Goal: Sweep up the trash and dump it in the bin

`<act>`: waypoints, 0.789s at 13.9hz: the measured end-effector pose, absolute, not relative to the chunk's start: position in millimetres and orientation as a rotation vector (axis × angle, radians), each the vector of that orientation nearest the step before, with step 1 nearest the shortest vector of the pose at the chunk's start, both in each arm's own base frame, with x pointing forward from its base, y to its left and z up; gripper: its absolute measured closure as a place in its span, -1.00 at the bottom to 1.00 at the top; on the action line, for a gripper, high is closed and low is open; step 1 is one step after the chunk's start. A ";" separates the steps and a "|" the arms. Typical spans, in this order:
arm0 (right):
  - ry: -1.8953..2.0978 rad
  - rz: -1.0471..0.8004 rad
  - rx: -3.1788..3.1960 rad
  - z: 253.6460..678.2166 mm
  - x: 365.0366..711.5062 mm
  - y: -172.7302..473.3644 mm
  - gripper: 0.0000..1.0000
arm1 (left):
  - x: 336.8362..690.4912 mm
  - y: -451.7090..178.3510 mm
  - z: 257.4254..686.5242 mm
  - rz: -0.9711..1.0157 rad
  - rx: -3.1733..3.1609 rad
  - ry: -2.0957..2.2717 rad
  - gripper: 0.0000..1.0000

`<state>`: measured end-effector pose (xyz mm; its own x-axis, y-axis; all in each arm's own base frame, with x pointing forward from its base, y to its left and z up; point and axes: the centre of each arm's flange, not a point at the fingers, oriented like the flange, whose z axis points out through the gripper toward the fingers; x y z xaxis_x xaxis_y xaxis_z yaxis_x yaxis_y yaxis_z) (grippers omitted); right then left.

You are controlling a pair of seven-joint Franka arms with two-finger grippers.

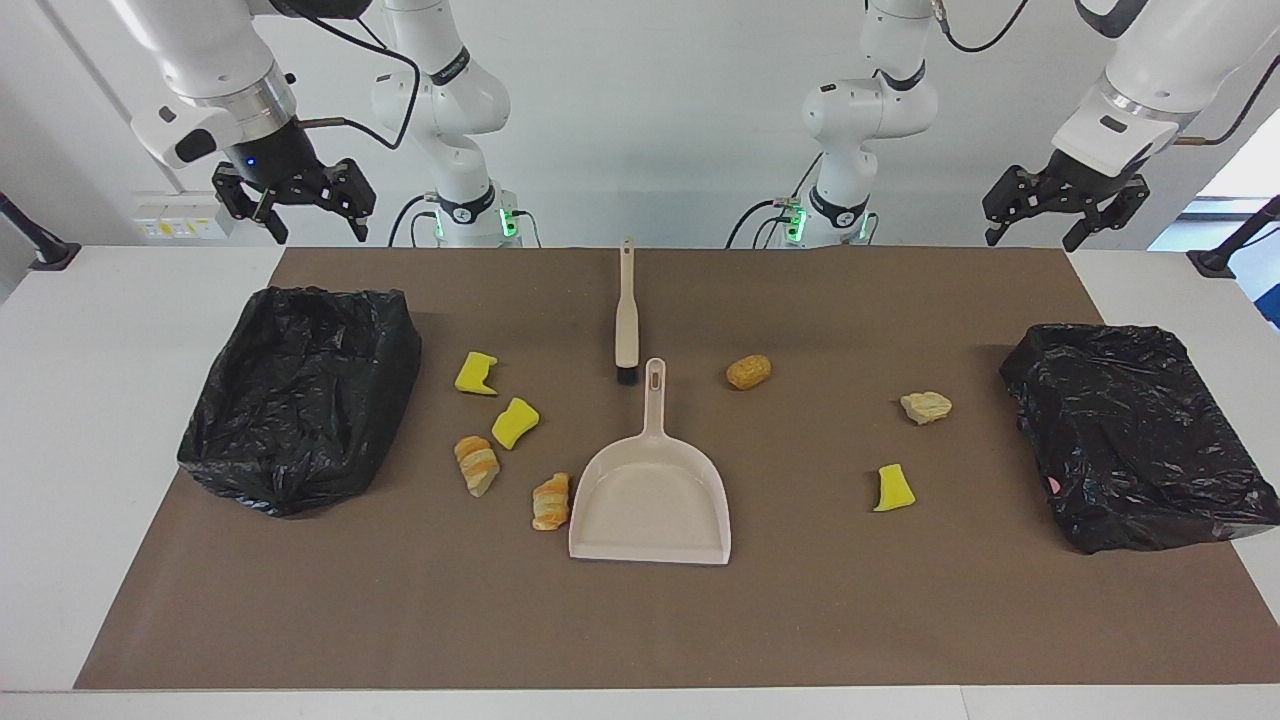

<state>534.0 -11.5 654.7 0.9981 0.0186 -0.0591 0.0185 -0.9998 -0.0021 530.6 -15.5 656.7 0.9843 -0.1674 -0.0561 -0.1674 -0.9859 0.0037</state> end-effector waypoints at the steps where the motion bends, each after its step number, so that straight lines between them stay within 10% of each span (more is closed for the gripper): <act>1: -0.029 0.093 -3.139 654.7 534.0 -11.5 -1.00 | 530.5 -15.9 656.7 0.088 -3.128 0.265 -1.00; 11: -0.030 0.093 -3.138 654.7 534.0 -11.5 -1.00 | 534.5 -39.6 635.2 0.098 -3.124 0.333 -1.00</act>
